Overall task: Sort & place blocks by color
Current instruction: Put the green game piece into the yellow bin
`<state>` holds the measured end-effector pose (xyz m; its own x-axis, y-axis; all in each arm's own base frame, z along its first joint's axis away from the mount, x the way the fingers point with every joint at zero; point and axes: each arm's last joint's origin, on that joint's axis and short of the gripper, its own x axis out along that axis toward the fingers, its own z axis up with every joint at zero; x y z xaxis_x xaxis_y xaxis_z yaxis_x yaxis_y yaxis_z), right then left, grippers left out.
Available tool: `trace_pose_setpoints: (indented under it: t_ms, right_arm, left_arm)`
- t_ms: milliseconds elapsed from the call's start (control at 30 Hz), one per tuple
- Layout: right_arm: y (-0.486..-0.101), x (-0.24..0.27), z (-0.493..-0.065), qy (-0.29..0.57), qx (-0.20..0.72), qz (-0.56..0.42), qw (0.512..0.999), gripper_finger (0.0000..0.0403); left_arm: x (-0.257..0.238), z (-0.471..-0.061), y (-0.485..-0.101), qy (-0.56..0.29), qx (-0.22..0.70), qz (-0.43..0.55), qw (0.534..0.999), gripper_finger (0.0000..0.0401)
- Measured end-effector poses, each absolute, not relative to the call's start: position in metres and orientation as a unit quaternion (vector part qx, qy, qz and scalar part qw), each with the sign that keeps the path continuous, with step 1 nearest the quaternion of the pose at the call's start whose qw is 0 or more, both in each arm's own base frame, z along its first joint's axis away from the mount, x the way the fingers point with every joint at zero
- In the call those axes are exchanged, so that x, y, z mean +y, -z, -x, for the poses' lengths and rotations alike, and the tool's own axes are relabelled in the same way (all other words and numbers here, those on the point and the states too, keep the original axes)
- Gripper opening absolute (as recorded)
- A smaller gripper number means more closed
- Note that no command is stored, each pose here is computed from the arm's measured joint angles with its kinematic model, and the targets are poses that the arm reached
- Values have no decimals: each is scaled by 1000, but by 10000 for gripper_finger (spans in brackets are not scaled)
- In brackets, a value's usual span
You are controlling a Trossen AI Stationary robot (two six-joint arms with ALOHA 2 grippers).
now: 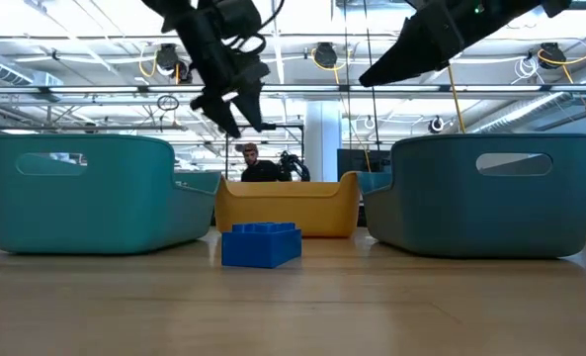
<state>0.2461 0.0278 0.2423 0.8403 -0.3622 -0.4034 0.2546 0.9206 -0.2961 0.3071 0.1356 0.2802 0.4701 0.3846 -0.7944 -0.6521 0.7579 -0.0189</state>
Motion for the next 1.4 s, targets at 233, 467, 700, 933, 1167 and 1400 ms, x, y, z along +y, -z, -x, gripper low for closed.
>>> trace_pose_setpoints:
  t_ms: [233, 467, 700, 933, 1167, 1400]
  right_arm:
    - [-232, 21, -244, 173, 242, 119, 947, 377]
    - [-213, 4, -238, 204, 232, 113, 944, 377]
    - [-199, -5, -232, 227, 186, 96, 951, 377]
    - [-198, -4, -231, 222, 184, 96, 953, 377]
    - [-201, -3, -232, 220, 175, 108, 954, 377]
    - [-209, -4, -235, 219, 140, 132, 956, 377]
  left_arm:
    - [205, -280, -298, -299, 439, 157, 833, 291]
    - [234, -265, -277, -238, 535, 163, 794, 246]
    - [228, -289, -252, -164, 620, 26, 767, 261]
    - [225, -306, -218, -142, 687, -39, 712, 288]
    - [227, -309, -197, -113, 711, -29, 694, 281]
    - [231, -319, -215, -109, 675, -36, 729, 264]
